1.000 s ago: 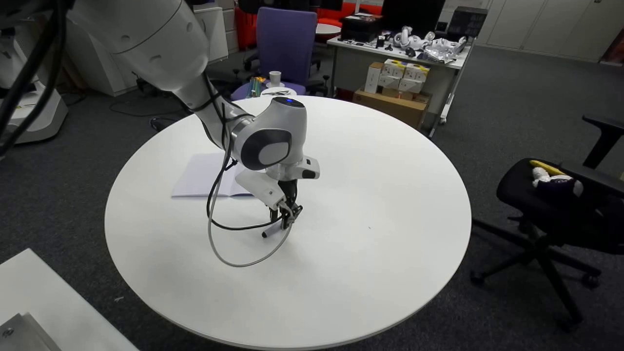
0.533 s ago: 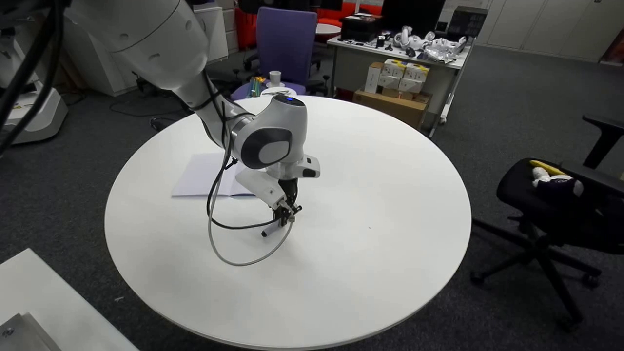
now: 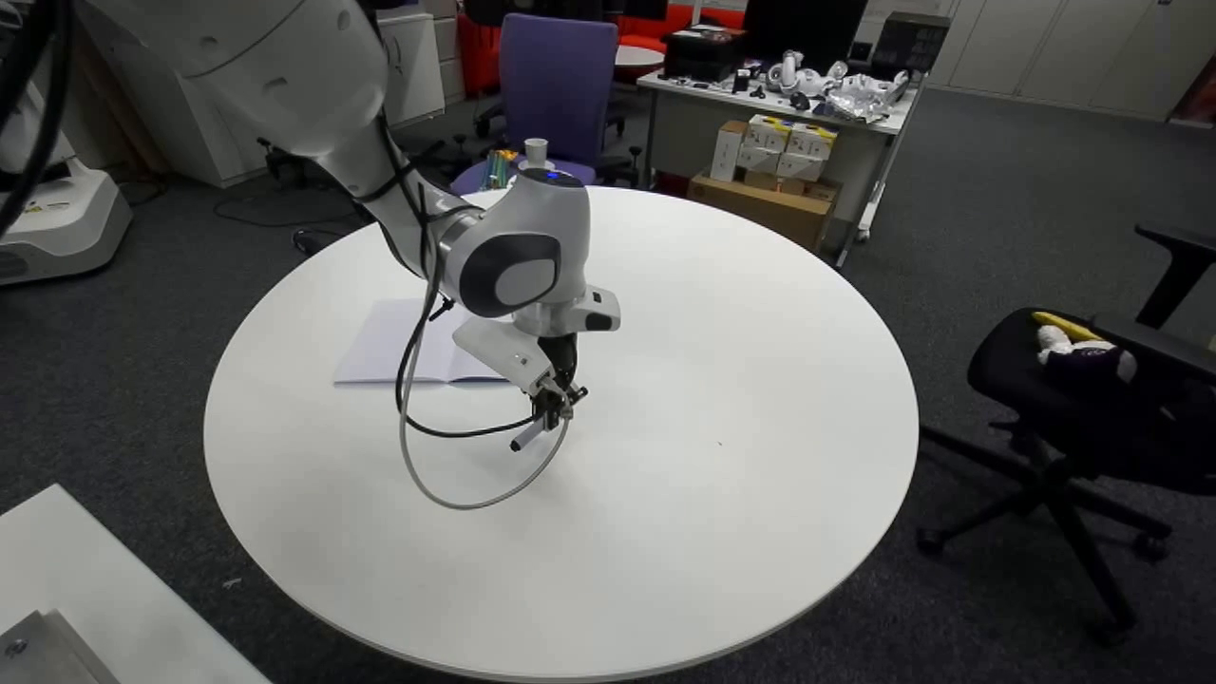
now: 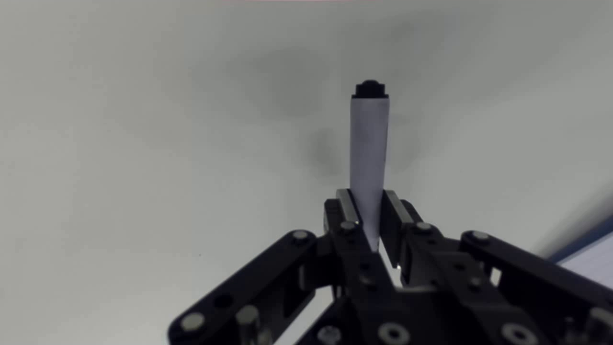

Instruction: Put the marker on the book

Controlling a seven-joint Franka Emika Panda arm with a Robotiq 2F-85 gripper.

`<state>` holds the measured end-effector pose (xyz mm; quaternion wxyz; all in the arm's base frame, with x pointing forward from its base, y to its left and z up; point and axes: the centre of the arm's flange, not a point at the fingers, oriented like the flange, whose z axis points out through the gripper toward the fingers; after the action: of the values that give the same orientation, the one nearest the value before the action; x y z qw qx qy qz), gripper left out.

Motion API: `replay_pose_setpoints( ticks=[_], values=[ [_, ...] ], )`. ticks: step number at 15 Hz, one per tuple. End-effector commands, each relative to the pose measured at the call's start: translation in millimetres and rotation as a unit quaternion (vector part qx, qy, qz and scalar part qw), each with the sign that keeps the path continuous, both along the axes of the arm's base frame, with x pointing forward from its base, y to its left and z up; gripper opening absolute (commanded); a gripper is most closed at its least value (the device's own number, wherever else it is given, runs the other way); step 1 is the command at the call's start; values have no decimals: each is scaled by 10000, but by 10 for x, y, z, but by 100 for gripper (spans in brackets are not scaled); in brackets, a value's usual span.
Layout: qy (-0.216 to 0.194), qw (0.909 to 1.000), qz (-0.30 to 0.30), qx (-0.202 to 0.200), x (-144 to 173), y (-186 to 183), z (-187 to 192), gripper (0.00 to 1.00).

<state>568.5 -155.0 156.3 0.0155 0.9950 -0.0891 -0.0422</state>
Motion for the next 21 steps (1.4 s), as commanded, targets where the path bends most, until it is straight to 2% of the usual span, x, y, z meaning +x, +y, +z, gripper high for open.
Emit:
replay_pose_setpoints(
  ticks=[1,6,11,16,21],
  values=[
    [-303,9987,327,-260,-240,210,435,7],
    [-367,9928,1021,-516,-189,590,759,7],
    [-294,9816,1783,-619,-75,884,1029,7],
    [63,9738,2127,-796,310,1297,1132,7],
    [71,9612,2573,-995,696,1759,1349,7]
  ],
)
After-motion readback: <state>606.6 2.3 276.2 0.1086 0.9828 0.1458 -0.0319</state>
